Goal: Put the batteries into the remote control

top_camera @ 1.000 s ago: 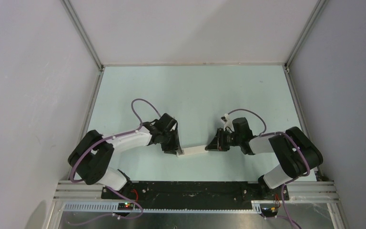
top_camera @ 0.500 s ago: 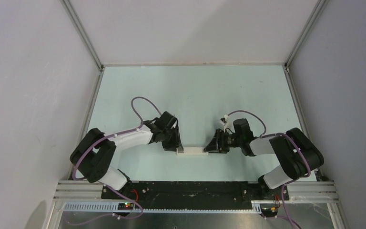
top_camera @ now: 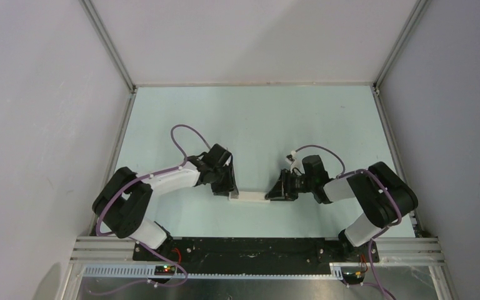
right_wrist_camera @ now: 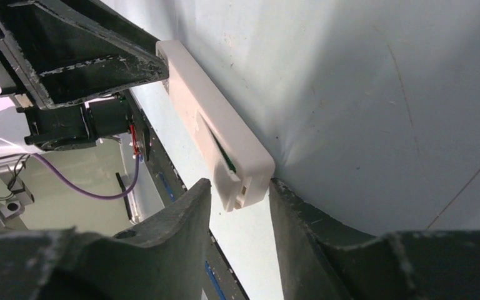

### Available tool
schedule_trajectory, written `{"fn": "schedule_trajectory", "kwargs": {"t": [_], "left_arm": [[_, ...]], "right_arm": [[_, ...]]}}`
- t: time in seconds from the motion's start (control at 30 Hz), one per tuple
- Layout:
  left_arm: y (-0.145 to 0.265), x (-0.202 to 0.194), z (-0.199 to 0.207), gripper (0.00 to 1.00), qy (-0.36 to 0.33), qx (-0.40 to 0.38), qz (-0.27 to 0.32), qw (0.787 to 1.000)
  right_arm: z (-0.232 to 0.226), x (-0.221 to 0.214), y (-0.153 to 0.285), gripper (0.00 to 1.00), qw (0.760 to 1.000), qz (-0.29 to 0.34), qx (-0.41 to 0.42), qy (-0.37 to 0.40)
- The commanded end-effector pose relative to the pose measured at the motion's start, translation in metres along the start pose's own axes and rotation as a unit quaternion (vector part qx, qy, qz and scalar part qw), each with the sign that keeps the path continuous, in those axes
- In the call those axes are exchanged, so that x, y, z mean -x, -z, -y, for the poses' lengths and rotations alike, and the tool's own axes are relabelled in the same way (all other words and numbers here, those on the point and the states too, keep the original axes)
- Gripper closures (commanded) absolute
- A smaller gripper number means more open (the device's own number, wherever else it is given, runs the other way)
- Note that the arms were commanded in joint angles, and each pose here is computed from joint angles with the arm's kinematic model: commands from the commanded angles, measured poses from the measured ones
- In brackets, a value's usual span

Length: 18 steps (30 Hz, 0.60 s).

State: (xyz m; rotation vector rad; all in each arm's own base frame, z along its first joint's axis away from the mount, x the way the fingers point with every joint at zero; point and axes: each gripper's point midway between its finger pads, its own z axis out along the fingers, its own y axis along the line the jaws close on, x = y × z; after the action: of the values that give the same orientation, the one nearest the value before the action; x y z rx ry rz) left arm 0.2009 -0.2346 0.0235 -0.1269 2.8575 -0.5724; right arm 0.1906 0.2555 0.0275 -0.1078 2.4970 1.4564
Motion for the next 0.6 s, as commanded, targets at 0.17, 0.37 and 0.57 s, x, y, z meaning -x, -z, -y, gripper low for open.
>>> {"fn": "schedule_trajectory", "kwargs": {"t": [0.17, 0.37, 0.57], "left_arm": [[-0.011, 0.003, -0.010, 0.58, -0.018, 0.028, 0.007, 0.999], [-0.011, 0.004, -0.014, 0.58, -0.015, 0.037, 0.009, 0.999], [-0.011, 0.003, -0.013, 0.58, -0.016, 0.036, 0.007, 0.999]], "right_arm": [[0.045, -0.022, -0.005, 0.89, 0.995, -0.018, -0.097, -0.020], [0.039, -0.016, 0.002, 1.00, 0.996, -0.007, -0.089, -0.010], [0.029, -0.011, 0.002, 0.79, 0.998, -0.005, -0.070, -0.002]]}}
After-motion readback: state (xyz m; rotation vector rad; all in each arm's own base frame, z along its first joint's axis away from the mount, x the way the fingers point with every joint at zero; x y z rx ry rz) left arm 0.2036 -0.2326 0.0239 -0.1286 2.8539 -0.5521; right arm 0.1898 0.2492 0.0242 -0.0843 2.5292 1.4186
